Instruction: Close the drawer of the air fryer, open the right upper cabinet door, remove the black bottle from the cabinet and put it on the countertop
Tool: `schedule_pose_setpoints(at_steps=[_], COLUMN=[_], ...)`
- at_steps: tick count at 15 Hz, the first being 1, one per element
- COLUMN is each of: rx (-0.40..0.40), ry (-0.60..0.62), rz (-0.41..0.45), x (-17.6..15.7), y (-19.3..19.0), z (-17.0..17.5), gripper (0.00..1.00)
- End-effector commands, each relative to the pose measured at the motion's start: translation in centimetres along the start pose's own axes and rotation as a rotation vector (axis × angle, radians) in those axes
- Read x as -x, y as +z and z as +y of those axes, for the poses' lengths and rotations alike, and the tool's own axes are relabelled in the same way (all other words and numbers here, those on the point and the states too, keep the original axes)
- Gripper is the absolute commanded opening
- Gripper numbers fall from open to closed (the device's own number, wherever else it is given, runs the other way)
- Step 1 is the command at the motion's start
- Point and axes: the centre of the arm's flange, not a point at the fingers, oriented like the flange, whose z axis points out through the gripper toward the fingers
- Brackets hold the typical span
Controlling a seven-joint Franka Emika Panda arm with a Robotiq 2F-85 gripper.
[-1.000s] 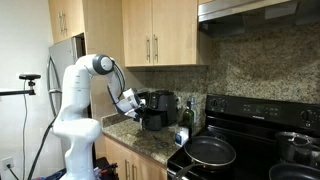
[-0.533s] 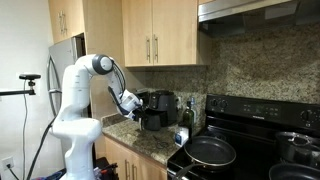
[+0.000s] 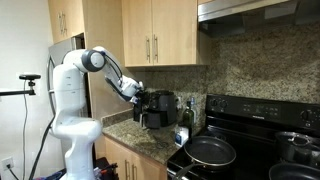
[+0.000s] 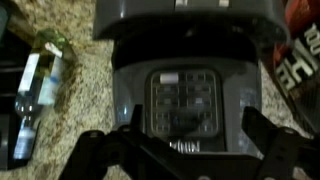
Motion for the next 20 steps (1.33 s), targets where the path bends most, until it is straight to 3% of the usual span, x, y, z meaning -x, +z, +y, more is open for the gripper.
schedule_pose_setpoints(at_steps=[1, 2, 5, 7, 16, 17, 20], rx=[0.018, 0.017, -0.001, -0.052, -0.195, -0.177, -0.219], ry=[-0.030, -0.033, -0.012, 0.017, 0.171, 0.157, 0.172], rz=[0.200, 0.253, 0.232, 0.070, -0.404, -0.327, -0.390], x=[-7.9, -9.2, -9.8, -8.4, -2.4, -0.9, -1.2], y=[-3.1, -3.2, -5.1, -5.5, -8.4, -6.4, -7.9], z=[0.4, 0.7, 1.1, 2.5, 9.8, 6.7, 8.8], gripper=[1.00, 1.00, 1.00, 1.00, 1.00, 1.00, 1.00])
